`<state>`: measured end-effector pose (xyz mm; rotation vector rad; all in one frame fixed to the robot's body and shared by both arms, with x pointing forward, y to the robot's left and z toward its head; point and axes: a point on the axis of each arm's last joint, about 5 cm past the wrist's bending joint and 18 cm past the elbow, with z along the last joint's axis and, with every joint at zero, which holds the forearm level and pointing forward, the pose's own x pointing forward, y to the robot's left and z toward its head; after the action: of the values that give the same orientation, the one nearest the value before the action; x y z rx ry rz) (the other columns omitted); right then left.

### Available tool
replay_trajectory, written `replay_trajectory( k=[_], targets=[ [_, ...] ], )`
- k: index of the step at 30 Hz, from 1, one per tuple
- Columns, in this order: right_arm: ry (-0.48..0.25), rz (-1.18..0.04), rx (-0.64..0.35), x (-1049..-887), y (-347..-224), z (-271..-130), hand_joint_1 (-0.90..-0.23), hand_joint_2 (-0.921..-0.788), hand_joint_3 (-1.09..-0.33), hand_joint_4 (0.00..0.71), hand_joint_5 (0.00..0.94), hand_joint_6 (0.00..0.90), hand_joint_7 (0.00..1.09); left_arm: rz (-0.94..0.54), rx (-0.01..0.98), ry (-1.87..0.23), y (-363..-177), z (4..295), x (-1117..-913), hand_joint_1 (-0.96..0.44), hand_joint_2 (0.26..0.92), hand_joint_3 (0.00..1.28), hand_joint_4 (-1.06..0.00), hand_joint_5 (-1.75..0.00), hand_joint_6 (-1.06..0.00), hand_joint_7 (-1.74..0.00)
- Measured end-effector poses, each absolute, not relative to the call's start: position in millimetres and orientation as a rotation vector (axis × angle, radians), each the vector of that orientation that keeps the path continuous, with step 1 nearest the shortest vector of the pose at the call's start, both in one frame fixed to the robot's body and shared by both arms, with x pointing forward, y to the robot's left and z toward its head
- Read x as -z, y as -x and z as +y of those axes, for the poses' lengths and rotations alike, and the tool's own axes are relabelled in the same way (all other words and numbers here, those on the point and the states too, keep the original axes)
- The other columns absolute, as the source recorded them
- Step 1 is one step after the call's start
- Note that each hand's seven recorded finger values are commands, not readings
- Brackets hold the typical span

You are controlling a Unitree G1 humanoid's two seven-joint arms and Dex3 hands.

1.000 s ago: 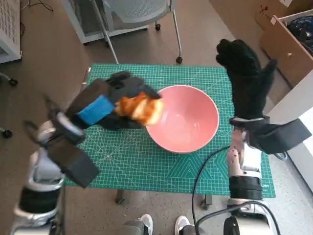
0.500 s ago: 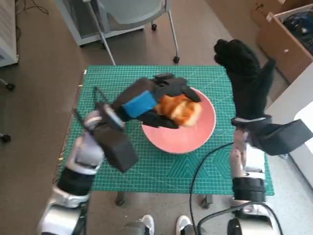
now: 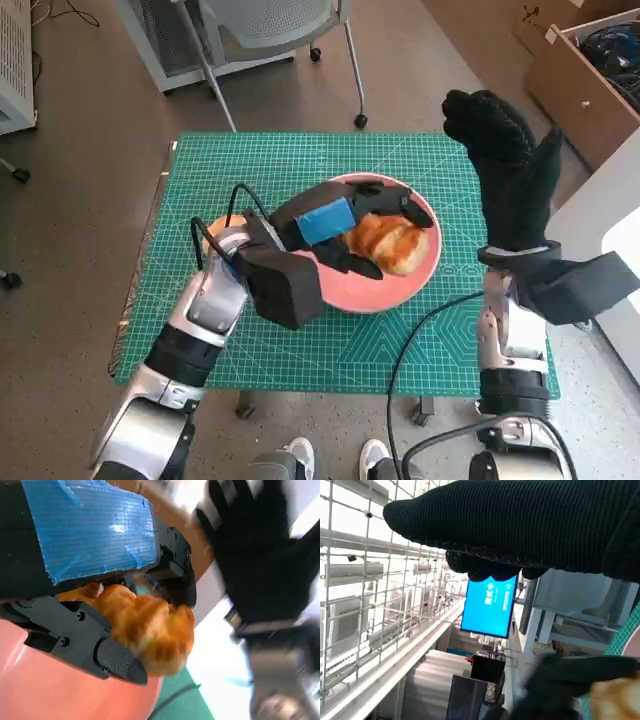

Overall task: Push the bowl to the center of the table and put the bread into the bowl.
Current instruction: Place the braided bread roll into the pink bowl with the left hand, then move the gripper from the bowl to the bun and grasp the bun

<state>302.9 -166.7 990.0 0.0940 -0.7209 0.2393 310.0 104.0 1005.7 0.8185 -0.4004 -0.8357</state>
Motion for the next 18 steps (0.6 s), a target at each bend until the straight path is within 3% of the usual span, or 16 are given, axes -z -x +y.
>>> replay_trajectory(
  k=[6, 18],
  targets=[
    [-0.074, -0.727, -0.222, -991.2, -301.5, -167.2, -0.602, -0.921, -0.693, 0.268, 0.0, 0.155, 0.42, -0.337, 0.822, -0.89, -310.9, 111.4, -1008.4, -0.45, 0.896, 0.03, -0.01, -0.01, -0.09, -0.14],
    [-0.069, -0.716, -0.213, -988.3, -301.7, -165.7, -0.611, -0.921, -0.695, 0.269, 0.0, 0.148, 0.42, -0.441, 0.771, -0.895, -305.8, 113.8, -1007.8, -0.65, 0.921, 0.14, 0.0, 0.0, -0.08, -0.13]
  ],
)
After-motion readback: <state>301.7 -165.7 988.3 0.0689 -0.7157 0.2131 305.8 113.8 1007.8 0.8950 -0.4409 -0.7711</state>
